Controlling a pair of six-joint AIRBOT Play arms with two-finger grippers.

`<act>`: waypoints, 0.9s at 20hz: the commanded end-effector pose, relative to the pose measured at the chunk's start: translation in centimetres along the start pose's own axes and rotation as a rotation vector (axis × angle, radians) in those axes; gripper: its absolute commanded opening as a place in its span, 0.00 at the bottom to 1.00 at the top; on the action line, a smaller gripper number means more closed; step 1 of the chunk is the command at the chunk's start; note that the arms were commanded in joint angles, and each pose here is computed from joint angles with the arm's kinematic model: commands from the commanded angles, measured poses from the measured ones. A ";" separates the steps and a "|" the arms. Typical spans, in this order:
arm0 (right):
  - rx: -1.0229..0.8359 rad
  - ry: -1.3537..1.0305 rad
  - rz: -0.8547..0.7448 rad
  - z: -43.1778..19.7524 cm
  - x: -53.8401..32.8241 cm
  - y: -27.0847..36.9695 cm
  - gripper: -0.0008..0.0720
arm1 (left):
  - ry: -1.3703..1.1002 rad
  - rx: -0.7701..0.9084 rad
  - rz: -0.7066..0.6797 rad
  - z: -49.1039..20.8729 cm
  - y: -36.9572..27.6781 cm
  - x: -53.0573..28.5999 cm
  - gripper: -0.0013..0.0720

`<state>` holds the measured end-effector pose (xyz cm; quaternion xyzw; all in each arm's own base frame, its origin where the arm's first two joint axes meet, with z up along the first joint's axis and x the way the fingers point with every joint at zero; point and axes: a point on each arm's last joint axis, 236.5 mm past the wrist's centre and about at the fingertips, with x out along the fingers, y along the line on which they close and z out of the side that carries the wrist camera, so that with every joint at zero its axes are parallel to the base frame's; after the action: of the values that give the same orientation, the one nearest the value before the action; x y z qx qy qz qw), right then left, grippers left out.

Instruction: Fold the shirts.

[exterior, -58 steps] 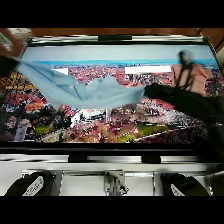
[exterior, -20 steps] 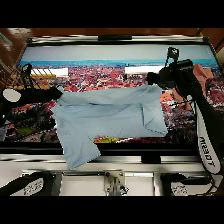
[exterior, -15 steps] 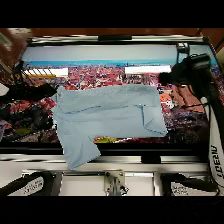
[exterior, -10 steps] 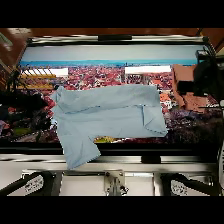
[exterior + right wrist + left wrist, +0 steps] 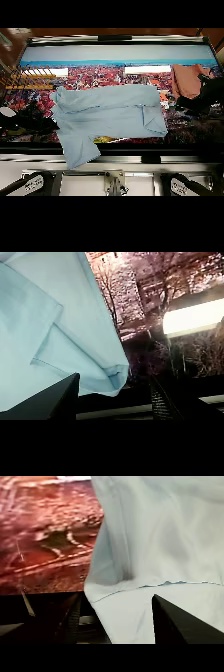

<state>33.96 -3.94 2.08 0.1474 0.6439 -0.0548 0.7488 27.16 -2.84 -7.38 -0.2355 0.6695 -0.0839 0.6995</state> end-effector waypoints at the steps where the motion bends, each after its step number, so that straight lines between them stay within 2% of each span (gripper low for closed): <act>1: 0.013 -0.016 0.048 0.2 0.2 0.8 0.76 | 0.022 0.002 -0.003 -0.2 0.3 1.9 0.73; 6: 0.011 -0.015 0.032 0.1 0.2 0.4 0.76 | 0.099 0.070 0.038 -1.7 1.3 1.4 0.73; 8: 0.011 -0.015 0.032 0.1 0.2 0.4 0.76 | 0.121 0.087 0.029 -2.2 1.0 1.4 0.69; 16: 0.014 0.015 0.030 -0.5 0.2 0.4 0.76 | 0.163 0.110 0.026 -2.6 -0.7 4.3 0.69; 17: -0.002 0.041 0.027 -1.1 0.4 0.3 0.76 | 0.177 0.093 0.025 -2.8 -0.8 4.8 0.64; 18: -0.021 0.078 0.025 -2.0 1.0 0.1 0.76 | 0.187 0.083 0.026 -2.9 -0.8 5.0 0.51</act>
<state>33.58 -3.36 1.61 0.1603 0.6480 -0.0446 0.7433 24.90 -5.91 -10.51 -0.1884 0.7226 -0.1338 0.6515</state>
